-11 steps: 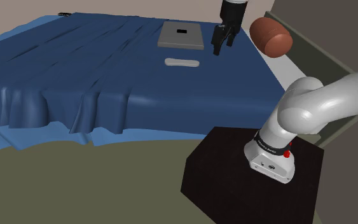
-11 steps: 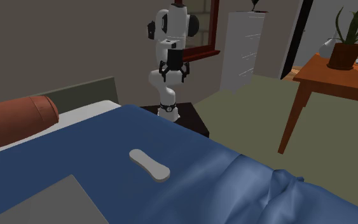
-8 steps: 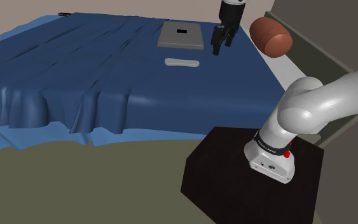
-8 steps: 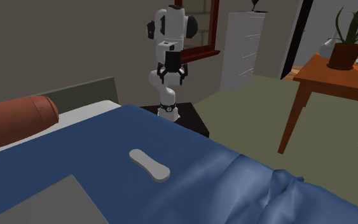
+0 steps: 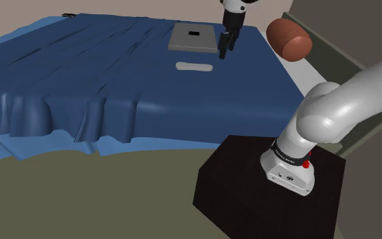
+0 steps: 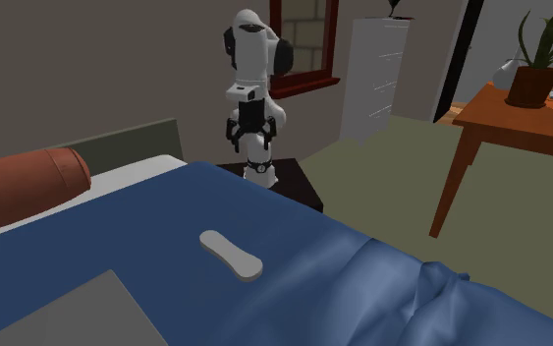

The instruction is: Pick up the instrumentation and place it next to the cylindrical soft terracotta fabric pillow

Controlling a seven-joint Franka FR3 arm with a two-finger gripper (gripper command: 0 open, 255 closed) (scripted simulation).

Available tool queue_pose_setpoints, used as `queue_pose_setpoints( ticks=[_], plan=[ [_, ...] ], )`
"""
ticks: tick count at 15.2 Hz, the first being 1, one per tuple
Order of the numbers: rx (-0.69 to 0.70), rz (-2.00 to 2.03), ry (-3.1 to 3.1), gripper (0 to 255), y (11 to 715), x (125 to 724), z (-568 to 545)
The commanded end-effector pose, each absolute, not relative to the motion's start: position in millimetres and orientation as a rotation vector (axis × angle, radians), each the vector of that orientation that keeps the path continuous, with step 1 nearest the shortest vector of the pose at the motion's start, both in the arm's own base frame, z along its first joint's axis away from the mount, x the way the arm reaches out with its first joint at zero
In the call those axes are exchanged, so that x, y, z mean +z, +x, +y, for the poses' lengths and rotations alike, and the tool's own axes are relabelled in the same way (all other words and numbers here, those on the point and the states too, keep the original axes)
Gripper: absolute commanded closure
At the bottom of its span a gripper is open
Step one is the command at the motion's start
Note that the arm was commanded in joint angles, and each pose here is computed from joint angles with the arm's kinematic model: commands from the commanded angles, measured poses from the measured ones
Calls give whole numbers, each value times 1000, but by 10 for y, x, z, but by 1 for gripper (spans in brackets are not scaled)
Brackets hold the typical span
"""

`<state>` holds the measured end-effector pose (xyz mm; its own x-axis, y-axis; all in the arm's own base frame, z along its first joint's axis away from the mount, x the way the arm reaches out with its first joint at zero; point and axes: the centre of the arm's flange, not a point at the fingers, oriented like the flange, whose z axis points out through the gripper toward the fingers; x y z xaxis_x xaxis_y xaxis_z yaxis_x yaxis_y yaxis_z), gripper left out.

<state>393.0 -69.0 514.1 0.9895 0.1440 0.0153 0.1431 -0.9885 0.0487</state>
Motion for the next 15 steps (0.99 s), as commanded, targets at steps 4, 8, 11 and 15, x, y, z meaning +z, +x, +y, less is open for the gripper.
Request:
queue_pose_setpoints(
  ticks=[4, 8, 11, 15],
  plan=[
    [25, 393, 3084, 0, 4445, 4799, -1066],
    [21, 526, 3077, 0, 4864, 4551, -1300],
    [18, 626, 3068, 0, 5190, 4361, -1449],
    [13, 759, 3051, 0, 5636, 4104, -1613]
  ],
)
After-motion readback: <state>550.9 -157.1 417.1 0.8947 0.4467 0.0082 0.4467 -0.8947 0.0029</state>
